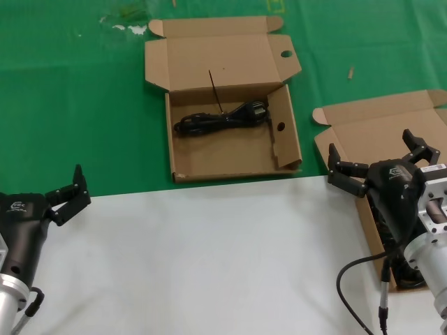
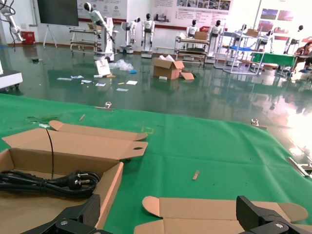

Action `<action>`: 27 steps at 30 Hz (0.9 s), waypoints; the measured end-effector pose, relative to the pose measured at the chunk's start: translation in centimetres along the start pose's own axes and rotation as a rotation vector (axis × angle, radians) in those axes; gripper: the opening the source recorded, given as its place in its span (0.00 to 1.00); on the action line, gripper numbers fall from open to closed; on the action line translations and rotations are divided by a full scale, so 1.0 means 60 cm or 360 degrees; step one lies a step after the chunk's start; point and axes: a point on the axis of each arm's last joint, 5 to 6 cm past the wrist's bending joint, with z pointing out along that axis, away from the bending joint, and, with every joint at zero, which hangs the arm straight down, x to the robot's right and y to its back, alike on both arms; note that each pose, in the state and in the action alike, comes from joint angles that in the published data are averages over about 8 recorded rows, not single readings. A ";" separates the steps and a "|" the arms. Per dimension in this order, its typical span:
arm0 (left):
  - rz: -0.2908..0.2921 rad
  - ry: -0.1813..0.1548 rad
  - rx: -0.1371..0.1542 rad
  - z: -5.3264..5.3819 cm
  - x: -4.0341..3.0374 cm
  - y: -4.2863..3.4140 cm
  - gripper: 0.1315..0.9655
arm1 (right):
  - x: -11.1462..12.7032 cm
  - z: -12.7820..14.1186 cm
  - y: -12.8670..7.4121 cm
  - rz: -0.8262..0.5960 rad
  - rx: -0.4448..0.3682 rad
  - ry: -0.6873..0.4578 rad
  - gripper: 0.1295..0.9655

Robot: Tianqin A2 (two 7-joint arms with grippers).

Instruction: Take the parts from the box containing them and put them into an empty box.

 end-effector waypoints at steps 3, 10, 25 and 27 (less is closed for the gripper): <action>0.0000 0.0000 0.0000 0.000 0.000 0.000 1.00 | 0.000 0.000 0.000 0.0000 0.0000 0.0000 1.00; 0.0000 0.0000 0.0000 0.000 0.000 0.000 1.00 | 0.000 0.000 0.000 0.0000 0.0000 0.0000 1.00; 0.0000 0.0000 0.0000 0.000 0.000 0.000 1.00 | 0.000 0.000 0.000 0.0000 0.0000 0.0000 1.00; 0.0000 0.0000 0.0000 0.000 0.000 0.000 1.00 | 0.000 0.000 0.000 0.0000 0.0000 0.0000 1.00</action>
